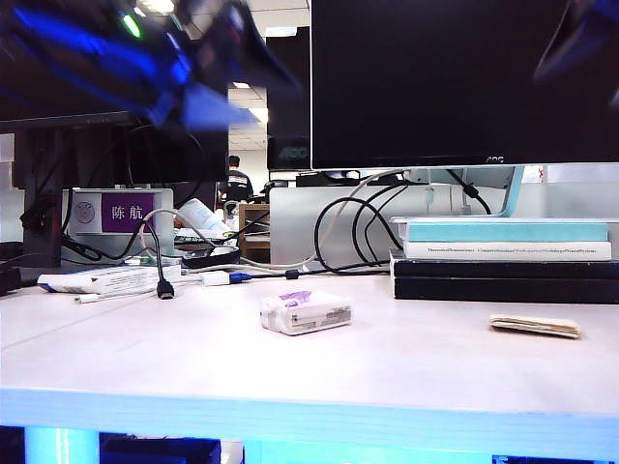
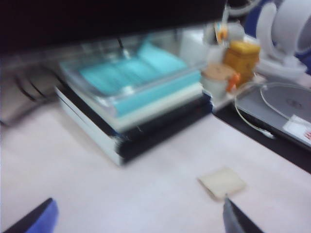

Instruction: Pick up a packet of tissues from the table with the left hand, then take a tissue from it with the right hand.

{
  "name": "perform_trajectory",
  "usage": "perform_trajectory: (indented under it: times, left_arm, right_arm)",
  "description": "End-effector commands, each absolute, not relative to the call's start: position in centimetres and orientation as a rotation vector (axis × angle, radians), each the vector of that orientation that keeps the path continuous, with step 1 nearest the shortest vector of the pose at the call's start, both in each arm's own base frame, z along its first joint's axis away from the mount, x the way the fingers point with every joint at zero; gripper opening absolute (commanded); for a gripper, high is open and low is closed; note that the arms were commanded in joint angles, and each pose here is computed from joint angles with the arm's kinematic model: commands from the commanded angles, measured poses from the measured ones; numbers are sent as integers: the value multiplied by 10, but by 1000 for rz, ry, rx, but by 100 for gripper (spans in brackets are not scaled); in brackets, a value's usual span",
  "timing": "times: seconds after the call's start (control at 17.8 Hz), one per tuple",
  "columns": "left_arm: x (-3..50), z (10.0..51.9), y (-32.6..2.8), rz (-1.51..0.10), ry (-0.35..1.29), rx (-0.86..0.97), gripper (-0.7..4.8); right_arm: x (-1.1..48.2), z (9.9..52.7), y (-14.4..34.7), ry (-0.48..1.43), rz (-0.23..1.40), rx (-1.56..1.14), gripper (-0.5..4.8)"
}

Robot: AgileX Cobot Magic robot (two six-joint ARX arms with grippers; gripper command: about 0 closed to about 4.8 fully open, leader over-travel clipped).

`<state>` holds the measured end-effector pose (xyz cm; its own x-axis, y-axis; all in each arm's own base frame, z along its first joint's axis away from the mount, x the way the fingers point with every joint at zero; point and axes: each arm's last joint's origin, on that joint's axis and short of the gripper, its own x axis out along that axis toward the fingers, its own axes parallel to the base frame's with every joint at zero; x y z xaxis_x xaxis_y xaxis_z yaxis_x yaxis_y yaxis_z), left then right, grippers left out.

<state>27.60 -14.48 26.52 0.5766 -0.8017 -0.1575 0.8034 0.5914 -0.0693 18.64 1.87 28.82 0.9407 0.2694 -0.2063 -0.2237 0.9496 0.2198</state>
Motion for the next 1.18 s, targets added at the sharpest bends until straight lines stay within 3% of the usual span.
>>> perform_trajectory:
  times: [0.06,0.34,0.39,0.51,0.62,0.79,0.9,1.12,1.18]
  left_arm:
    - [249,267,-110,-756,116,65,479]
    - [193,264,-40,-469,9,4,479]
    - [181,264,-33,-430,-28,5,448]
    - [164,255,-27,-321,-27,-11,425]
    - [151,237,-22,-226,-15,-36,424]
    - [126,212,-18,-200,-74,-37,204]
    - [111,202,-16,-182,-130,-39,172]
    - [92,188,-12,-149,-88,1,48]
    - [92,185,-12,-146,-55,-5,48]
  right_arm:
    - [151,308,12,69,142,144,479]
    - [111,291,8,-51,90,124,479]
    - [107,279,8,-55,94,125,479]
    - [99,252,8,-89,119,163,296]
    - [92,232,8,-182,143,246,223]
    - [89,205,7,-195,130,314,116]
    - [93,193,8,-156,127,331,-7]
    - [96,175,8,-47,109,318,-7]
    - [97,171,8,-34,108,318,-6]
